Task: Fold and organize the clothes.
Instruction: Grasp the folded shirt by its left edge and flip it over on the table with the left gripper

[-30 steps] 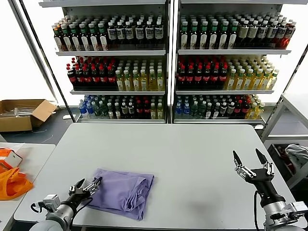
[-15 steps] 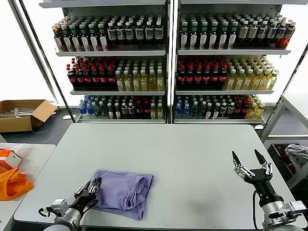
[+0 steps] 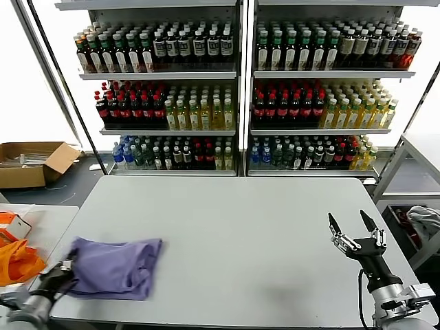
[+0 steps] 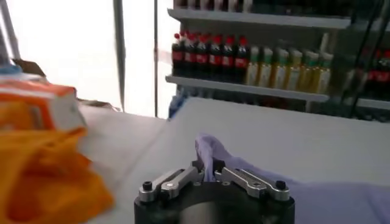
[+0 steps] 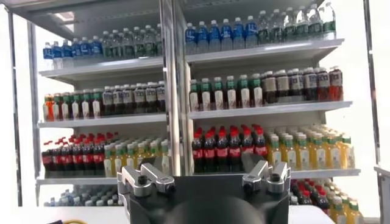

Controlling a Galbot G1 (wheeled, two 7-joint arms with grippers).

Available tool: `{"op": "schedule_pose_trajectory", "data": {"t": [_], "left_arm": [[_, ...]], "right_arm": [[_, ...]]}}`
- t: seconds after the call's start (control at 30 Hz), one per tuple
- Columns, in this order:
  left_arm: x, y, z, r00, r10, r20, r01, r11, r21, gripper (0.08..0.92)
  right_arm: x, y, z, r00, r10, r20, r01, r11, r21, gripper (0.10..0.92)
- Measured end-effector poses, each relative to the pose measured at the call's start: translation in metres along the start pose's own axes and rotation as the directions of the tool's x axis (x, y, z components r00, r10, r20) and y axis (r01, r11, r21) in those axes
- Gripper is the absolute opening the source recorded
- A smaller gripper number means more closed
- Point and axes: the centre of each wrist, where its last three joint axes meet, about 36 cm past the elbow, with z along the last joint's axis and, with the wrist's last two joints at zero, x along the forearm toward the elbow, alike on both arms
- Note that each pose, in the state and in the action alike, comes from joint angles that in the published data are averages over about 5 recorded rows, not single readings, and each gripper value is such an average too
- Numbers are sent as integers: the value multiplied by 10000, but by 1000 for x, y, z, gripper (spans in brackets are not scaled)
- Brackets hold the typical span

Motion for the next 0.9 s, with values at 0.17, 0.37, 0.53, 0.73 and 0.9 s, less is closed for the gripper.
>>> {"op": "schedule_pose_trajectory", "data": {"t": [0.17,0.37,0.53,0.73,0.9], "left_arm": [[15,43,-43,9970,-557,536,593,9959,-684,128],[31,48,-76,9942,-535,937,649,9903,-1231,128],[38,15,-83,9948,24,1014,114,9908,-1350,128],[42,-63,-68,9906,1253,554,-1225,9911,-514,128],[44,-136,-45,9706,2387,-310,-2352,9678,900,128]], "right_arm": [[1,4,3,10000,-32,10,32,9999,-121,823],[3,4,7,10000,6,7,-6,9998,-202,823],[5,5,11,10000,5,-40,-6,9997,-263,823],[6,9,15,9999,-28,-105,24,9994,-339,823],[8,9,15,9998,-39,-170,34,9996,-284,823]]}}
